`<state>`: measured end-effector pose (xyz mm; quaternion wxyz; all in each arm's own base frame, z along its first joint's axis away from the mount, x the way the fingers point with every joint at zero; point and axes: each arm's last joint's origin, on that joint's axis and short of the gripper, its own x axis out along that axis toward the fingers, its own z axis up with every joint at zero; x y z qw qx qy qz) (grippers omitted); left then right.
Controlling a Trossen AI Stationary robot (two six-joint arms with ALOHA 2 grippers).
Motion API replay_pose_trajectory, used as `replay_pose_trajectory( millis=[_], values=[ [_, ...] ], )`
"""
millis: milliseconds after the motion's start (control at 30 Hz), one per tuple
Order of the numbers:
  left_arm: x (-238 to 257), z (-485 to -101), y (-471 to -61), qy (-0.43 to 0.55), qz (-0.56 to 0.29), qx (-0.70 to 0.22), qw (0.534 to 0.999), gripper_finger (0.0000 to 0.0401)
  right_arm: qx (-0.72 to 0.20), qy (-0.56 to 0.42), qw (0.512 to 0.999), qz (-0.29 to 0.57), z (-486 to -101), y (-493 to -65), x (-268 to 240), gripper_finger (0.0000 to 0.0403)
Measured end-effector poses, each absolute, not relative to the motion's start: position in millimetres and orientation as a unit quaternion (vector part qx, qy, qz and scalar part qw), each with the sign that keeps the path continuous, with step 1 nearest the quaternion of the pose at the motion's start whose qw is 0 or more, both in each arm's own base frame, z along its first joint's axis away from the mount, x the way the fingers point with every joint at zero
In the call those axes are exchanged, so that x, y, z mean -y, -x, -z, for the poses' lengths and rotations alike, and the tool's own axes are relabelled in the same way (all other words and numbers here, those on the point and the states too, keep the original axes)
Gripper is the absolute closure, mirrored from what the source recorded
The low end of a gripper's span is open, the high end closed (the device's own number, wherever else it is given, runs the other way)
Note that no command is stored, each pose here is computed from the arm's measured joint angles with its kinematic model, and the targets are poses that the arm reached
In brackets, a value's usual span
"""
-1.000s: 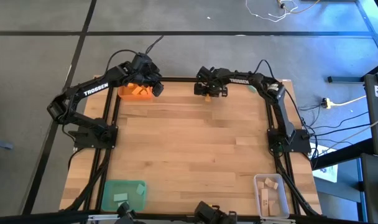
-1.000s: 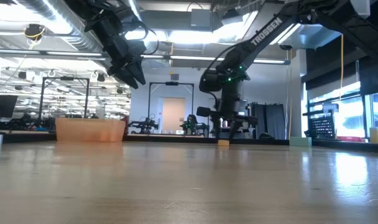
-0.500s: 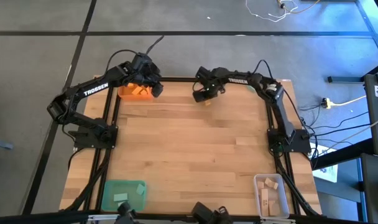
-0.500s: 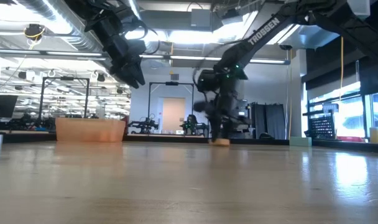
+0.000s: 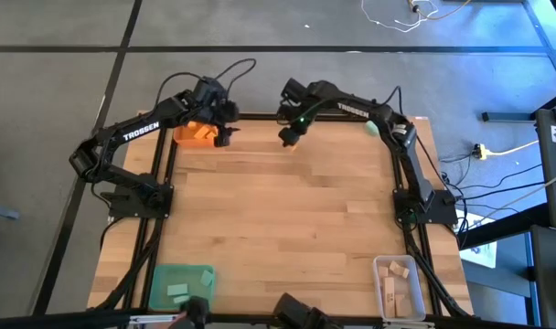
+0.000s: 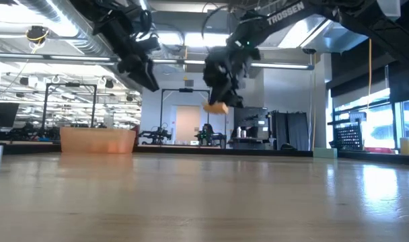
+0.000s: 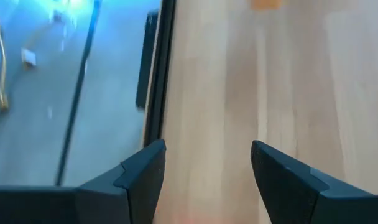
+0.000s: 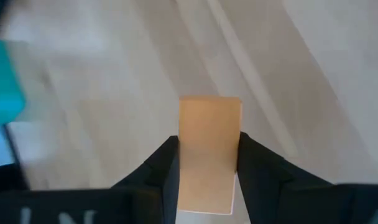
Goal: Sort & place blocks by color
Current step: Put the orange block into the orange bin
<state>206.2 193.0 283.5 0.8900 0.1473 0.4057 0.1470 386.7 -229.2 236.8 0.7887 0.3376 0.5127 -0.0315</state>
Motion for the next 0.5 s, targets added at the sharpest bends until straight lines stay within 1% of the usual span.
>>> replay_pose_trajectory(
  millis=[133, 333, 500],
  values=[
    [-191, -289, -214, -0.193, -0.123, -0.370, 0.901, 0.0173, -0.478, -0.316, 0.819, -0.020, -259, -391, 230, 0.0278],
    [-175, -296, -234, -0.283, -0.082, -0.330, 0.897, 0.0173, -0.431, -0.294, 0.849, -0.090, -281, -394, 230, 0.0278],
    [-156, -300, -250, -0.330, -0.045, -0.301, 0.893, 0.0173, -0.416, -0.286, 0.857, -0.103, -288, -395, 230, 0.0278]
  ],
)
